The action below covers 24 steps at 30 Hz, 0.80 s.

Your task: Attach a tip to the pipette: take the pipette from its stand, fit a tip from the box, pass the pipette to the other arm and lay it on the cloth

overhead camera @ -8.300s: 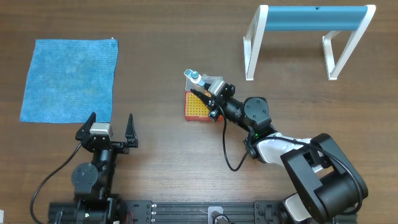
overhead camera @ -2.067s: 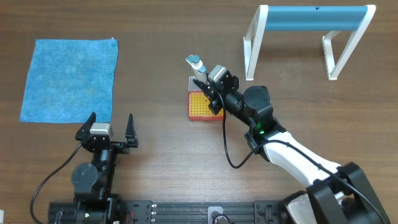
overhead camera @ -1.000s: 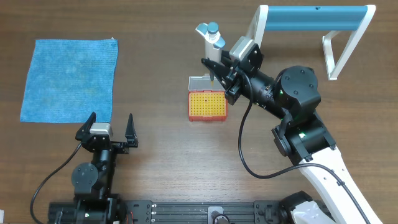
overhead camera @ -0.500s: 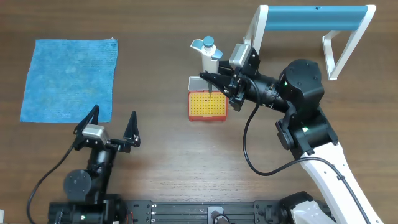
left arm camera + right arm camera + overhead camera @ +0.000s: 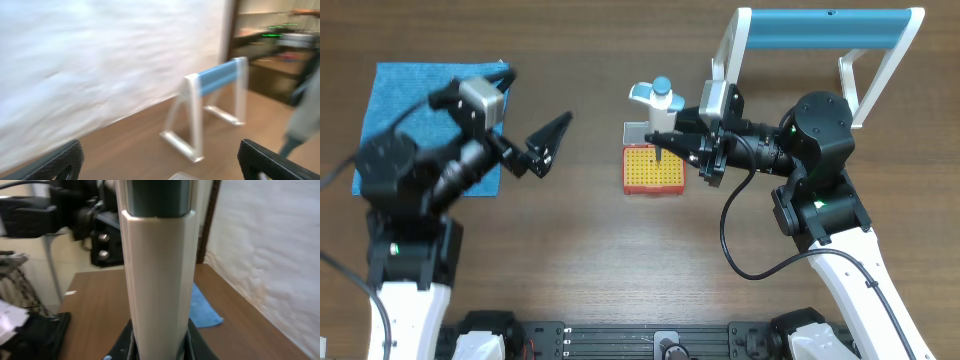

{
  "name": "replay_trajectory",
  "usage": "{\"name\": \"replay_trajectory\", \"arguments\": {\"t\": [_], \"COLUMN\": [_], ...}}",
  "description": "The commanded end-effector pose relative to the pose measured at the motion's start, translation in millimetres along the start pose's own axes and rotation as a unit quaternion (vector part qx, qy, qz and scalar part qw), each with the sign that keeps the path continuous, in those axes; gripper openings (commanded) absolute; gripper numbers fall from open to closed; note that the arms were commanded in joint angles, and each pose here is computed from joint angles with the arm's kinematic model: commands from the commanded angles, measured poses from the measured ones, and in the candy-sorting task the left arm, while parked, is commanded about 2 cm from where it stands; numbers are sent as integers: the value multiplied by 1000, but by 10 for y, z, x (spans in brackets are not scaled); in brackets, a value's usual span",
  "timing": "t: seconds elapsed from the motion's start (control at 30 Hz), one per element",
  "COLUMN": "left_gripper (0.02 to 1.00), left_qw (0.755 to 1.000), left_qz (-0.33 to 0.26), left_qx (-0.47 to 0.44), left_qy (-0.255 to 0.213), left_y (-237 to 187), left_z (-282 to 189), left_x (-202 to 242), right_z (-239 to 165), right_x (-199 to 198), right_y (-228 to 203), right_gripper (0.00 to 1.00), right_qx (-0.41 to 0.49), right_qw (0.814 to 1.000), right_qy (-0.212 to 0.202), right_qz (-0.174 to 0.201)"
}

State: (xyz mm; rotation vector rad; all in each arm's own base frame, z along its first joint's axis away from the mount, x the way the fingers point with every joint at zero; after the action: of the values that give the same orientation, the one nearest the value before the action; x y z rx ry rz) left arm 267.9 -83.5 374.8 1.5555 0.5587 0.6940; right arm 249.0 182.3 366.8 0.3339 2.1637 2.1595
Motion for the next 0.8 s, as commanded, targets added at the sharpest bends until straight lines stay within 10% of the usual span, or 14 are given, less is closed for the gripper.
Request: {"name": "replay_trajectory", "arguments": {"t": [0.03, 0.43, 0.57, 0.8], "left_gripper": [998, 998, 998, 978], "left_qw": [961, 923, 936, 921], "left_qz": [72, -187, -204, -202], "left_qx": [-88, -14, -45, -22], "left_qy": [-252, -335, -284, -332], "left_y": [492, 673, 715, 611], "left_z": [-43, -132, -32, 78], "left_x": [-443, -550, -416, -531], "right_z": [-20, -1, 35, 235], "right_x": [166, 256, 305, 263], "right_y": [59, 97, 132, 16], "right_gripper": [75, 73, 75, 75], "right_qx": [3, -2, -7, 12], "right_qw": [997, 994, 993, 986], "right_qy": [71, 107, 118, 141], "right_qz": [16, -5, -19, 93]}}
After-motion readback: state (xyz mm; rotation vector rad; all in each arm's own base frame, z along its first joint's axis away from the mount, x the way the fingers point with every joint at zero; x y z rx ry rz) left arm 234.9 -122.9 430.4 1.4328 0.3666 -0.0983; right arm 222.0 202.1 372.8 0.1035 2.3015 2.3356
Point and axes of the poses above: each gripper's point midway between its finger pads, its own z axis out along the fingers, its own x axis along the line the jaws close on, y = z × x, the point moved 5 cm from there along -z, back along the fingers, and after that the axes turned 9 degrees about z, right-handed, at the moved point
